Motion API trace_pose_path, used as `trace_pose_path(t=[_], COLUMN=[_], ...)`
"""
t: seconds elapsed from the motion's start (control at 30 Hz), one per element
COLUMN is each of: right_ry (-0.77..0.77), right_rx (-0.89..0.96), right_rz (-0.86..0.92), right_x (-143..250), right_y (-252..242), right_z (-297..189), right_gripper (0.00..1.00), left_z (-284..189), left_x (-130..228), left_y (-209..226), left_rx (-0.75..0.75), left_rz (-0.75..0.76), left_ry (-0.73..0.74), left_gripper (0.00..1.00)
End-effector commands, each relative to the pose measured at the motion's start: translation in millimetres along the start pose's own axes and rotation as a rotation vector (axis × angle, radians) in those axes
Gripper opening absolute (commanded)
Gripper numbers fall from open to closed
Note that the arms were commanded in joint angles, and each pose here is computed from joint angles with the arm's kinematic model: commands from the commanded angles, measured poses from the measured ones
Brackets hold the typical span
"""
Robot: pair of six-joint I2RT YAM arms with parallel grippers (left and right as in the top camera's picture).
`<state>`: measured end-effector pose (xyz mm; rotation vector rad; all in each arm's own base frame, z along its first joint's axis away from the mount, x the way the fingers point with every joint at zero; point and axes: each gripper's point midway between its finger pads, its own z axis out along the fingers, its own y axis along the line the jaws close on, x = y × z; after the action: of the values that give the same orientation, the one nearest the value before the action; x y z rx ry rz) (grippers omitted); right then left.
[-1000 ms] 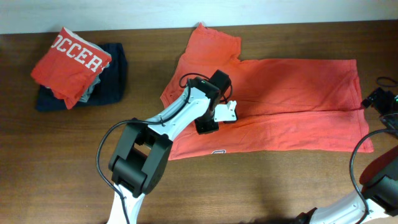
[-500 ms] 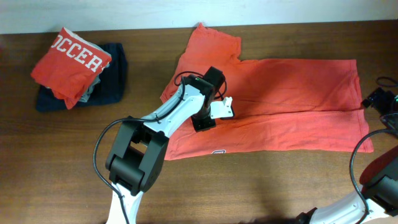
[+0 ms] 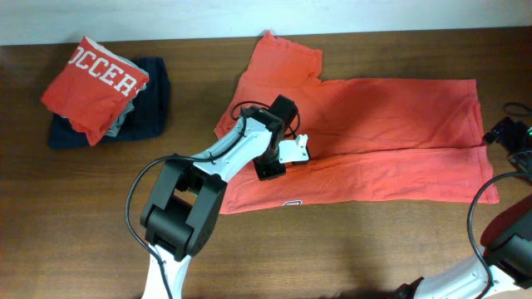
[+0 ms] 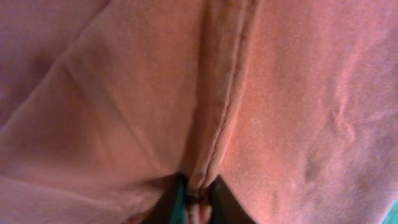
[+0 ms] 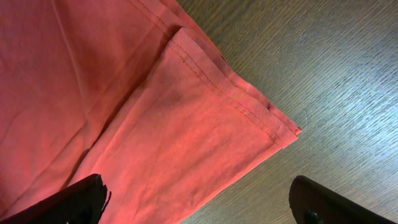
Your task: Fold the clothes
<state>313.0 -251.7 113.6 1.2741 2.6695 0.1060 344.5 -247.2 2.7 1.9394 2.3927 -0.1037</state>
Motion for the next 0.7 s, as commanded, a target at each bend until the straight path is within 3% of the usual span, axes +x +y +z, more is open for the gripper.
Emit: trace_pose_path(t=[0.0, 0.43, 0.67], right_ry=[-0.017, -0.017, -0.017], right_rx=[-0.007, -0.007, -0.007], right_rz=[-0.004, -0.004, -0.004], right_x=[-4, -4, -4], right_y=[0, 0, 0], right_z=[-5, -5, -5], right_gripper=[0.99, 0.99, 0.99], left_z=[9, -8, -18], left_x=[6, -1, -1], left_y=[-7, -1, 22], left_rx=[0.032, 0.022, -0.088], left_rz=[0.01, 0.01, 0.013], left_ry=[0.019, 0.014, 0.048], left_gripper=[0.08, 0.07, 0.08])
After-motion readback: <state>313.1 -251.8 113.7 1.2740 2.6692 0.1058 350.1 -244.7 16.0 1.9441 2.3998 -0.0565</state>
